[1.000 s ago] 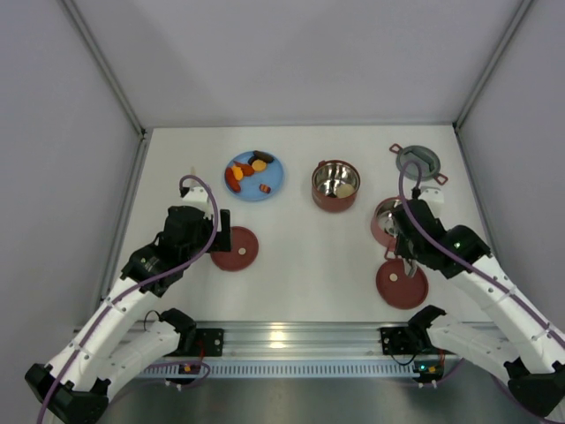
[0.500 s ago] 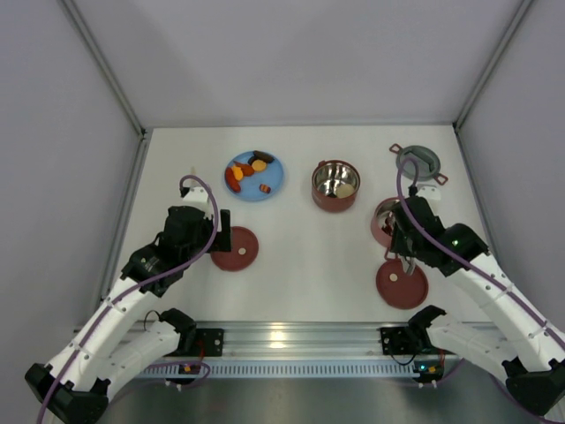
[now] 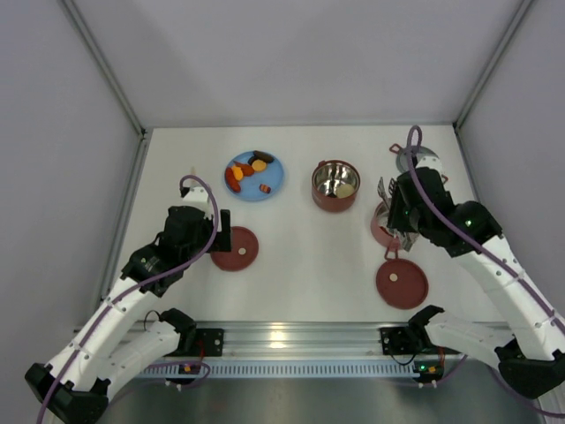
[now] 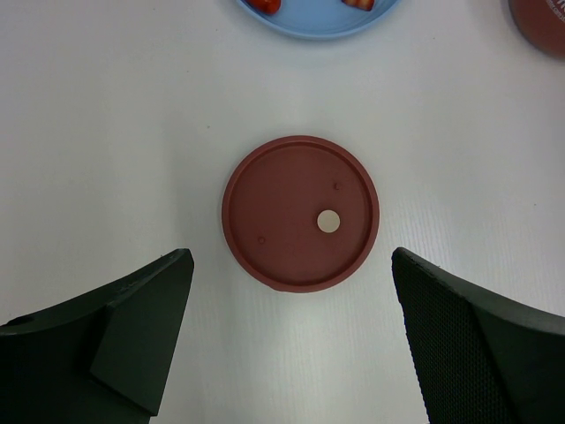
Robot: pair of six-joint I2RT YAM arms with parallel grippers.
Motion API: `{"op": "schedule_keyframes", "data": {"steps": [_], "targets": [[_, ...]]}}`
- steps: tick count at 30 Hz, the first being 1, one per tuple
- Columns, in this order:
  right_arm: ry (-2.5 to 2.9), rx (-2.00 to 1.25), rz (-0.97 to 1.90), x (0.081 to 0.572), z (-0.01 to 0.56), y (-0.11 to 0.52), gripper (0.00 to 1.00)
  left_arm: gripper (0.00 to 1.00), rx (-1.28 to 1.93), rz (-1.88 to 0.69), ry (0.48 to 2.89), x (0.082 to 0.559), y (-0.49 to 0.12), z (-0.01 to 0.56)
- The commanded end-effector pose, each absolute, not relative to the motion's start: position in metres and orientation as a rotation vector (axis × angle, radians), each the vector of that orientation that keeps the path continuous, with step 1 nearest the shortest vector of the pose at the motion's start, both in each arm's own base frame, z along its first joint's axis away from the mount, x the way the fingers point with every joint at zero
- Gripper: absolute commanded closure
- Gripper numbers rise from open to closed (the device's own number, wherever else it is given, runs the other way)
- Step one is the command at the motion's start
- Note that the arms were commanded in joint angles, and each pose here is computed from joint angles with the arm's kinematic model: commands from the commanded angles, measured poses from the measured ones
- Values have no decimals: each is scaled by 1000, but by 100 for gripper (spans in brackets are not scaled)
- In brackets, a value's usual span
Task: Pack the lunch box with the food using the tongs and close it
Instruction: Place the fake food in the packing box.
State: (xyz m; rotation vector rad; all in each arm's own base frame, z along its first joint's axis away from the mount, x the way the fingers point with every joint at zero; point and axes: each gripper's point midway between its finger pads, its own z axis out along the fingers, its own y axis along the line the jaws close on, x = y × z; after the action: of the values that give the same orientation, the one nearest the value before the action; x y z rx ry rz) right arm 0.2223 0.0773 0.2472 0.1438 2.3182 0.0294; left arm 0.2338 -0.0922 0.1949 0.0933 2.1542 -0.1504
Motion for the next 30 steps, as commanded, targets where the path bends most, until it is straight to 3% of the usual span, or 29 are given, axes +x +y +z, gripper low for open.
{"op": "schedule_keyframes", "data": {"steps": [1, 10, 19, 30], "targets": [[2234, 75, 163, 239, 300, 100, 64, 1, 74, -153, 2141, 236, -93, 198], [2168, -216, 405, 289, 345, 230, 62, 1, -13, -76, 2102, 238, -76, 208], [2185, -430, 551, 352, 288, 365, 62, 1, -86, -41, 2036, 235, -60, 222], [2173, -505, 658, 389, 232, 442, 57, 1, -76, -45, 2049, 235, -63, 219]]}}
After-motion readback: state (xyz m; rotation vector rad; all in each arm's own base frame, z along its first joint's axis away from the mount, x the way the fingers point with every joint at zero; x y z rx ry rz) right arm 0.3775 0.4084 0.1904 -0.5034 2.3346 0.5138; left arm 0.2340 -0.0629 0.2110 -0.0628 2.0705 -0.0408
